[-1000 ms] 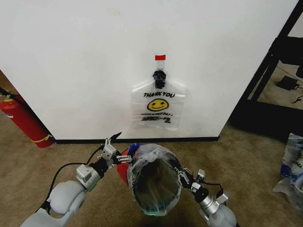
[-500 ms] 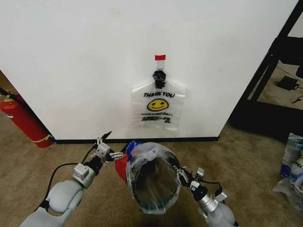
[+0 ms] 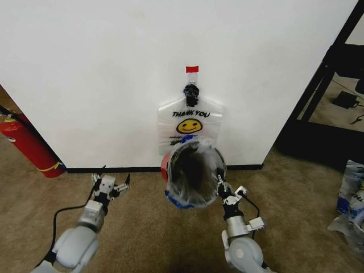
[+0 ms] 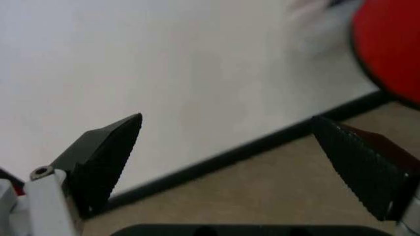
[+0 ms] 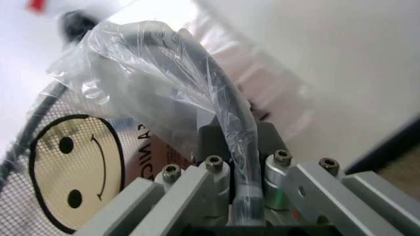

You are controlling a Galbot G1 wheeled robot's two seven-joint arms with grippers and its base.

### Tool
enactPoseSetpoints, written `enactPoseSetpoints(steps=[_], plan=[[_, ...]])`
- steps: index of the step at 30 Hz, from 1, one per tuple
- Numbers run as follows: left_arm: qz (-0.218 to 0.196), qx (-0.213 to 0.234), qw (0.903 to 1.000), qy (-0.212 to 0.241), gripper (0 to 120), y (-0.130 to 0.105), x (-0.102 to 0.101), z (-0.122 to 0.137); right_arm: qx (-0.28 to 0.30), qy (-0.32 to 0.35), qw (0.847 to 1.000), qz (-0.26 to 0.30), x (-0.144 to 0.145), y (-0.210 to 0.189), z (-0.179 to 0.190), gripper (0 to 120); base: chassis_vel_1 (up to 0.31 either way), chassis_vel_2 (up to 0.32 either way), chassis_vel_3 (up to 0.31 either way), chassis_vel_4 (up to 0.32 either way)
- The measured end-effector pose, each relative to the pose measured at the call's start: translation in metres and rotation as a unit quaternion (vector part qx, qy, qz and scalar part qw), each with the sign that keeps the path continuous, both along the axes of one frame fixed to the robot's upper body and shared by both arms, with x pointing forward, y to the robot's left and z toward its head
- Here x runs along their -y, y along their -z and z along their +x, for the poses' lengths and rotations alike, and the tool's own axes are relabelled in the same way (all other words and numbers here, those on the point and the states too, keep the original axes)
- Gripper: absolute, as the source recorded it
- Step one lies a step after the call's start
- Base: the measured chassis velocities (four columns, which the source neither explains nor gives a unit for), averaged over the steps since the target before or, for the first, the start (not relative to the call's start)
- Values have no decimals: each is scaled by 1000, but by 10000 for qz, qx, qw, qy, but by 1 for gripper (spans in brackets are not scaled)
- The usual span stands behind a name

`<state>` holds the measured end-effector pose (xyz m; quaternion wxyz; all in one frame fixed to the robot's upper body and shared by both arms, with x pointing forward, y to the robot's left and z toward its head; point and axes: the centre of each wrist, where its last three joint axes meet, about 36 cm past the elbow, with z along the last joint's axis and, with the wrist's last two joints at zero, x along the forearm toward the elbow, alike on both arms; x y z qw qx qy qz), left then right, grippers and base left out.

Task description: Pick up the garbage bag from the wall and place it over the trash bin.

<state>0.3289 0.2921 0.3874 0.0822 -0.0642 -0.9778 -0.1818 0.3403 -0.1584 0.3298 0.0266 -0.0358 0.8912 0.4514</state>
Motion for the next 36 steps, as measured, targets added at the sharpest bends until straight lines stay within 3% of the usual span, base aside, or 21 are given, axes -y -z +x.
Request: enactPoseSetpoints(steps=[3,4,6,9,11,13,15,17,19,24,36], plan=[[-1039,-455,9922,513,100,-1,16,-28,-381,250,9989,72,-2,-7,4,1,0,0,0,0],[-1039,-455,9922,513,100,-1,16,-28,-381,250,9989,72,-2,-7,4,1,0,0,0,0],[-1793,-606,9778,896,100,-2,29,-51,-613,324,9975,103,-2,-8,6,1,0,0,0,0],[-2414,-716,9604,1198,100,2,44,-67,-841,423,9954,155,-3,-11,8,1,0,0,0,0],[-2514,-730,9572,1235,100,2,47,-68,-870,443,9951,168,-3,-11,8,1,0,0,0,0],[-3039,-810,9387,1410,100,4,55,-70,-975,502,9936,270,-7,-17,9,1,0,0,0,0],[-3734,-924,9086,1626,97,3,64,-68,-1052,465,9927,371,-12,-22,7,1,0,0,0,0],[-3974,-1001,8961,1704,96,3,69,-65,-1077,423,9925,392,-15,-22,5,1,0,0,0,0],[-4015,-1024,8940,1706,96,4,70,-64,-1082,413,9925,400,-16,-22,5,1,0,0,0,0],[-4479,-1245,8726,1498,91,7,81,-54,-1026,326,9933,428,-21,-23,3,1,0,0,0,0],[-4434,-1449,8726,1449,62,16,80,-46,-908,250,9942,525,-25,-35,-1,1,0,0,0,0]])
